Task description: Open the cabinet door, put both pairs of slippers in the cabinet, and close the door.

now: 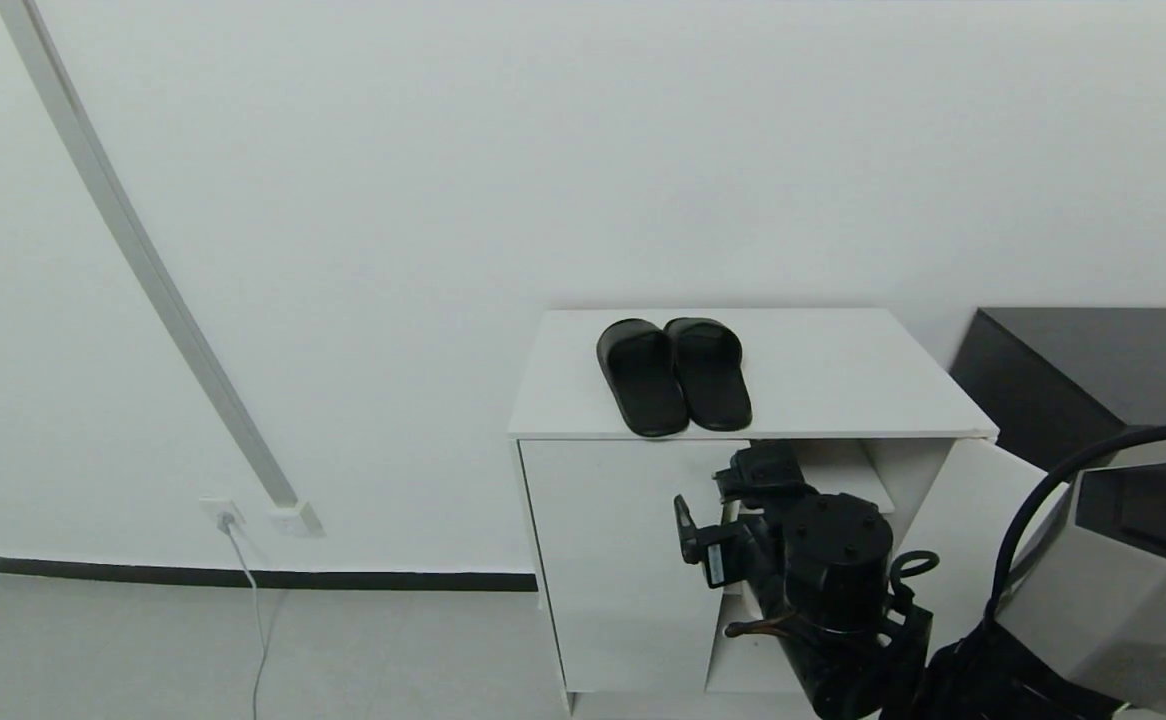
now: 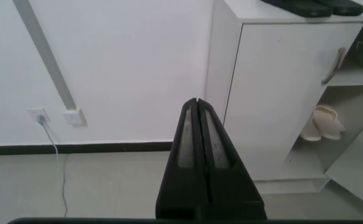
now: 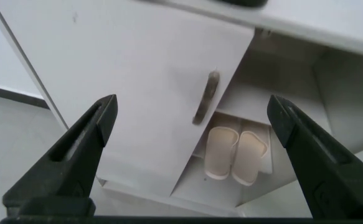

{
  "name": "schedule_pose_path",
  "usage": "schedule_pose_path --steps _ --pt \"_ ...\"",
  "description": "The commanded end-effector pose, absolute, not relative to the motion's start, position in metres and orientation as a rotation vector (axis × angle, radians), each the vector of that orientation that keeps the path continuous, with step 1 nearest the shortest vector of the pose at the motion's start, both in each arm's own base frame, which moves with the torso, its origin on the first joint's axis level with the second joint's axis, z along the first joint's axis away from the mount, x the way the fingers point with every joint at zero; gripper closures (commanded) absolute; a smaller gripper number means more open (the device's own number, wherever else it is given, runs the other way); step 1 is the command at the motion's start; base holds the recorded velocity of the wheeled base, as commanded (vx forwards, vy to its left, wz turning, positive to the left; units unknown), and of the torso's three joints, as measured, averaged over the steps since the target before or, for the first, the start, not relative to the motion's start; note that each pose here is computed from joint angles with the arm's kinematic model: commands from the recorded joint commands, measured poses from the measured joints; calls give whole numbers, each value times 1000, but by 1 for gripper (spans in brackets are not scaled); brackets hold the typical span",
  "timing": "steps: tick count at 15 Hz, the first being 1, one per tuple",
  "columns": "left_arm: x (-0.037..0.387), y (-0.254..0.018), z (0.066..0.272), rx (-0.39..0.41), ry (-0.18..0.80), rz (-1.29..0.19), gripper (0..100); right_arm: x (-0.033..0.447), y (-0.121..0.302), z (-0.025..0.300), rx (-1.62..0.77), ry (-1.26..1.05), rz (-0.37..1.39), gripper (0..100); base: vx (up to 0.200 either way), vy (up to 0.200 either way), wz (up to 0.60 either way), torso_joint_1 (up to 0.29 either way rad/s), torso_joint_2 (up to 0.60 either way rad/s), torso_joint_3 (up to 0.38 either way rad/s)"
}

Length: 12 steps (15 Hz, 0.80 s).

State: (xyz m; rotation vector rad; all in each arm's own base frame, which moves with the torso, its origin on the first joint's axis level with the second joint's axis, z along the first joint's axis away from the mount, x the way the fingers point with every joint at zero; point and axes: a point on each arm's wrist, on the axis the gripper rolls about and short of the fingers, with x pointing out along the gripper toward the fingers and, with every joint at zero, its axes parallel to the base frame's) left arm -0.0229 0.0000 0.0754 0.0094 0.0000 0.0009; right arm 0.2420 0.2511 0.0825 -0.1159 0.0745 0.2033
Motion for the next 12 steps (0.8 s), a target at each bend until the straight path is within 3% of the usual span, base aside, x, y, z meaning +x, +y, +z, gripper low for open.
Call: schedule_pose_path --steps 1,5,12 --pt "-23 0 75 9 2 0 100 241 249 79 -120 79 209 0 0 0 0 76 -149 -85" --pt "-23 0 75 9 2 0 100 243 249 83 -111 67 210 0 0 0 0 7 -16 -8" --pt "-23 0 75 9 2 -3 100 258 262 137 -21 109 197 0 0 0 0 0 0 0"
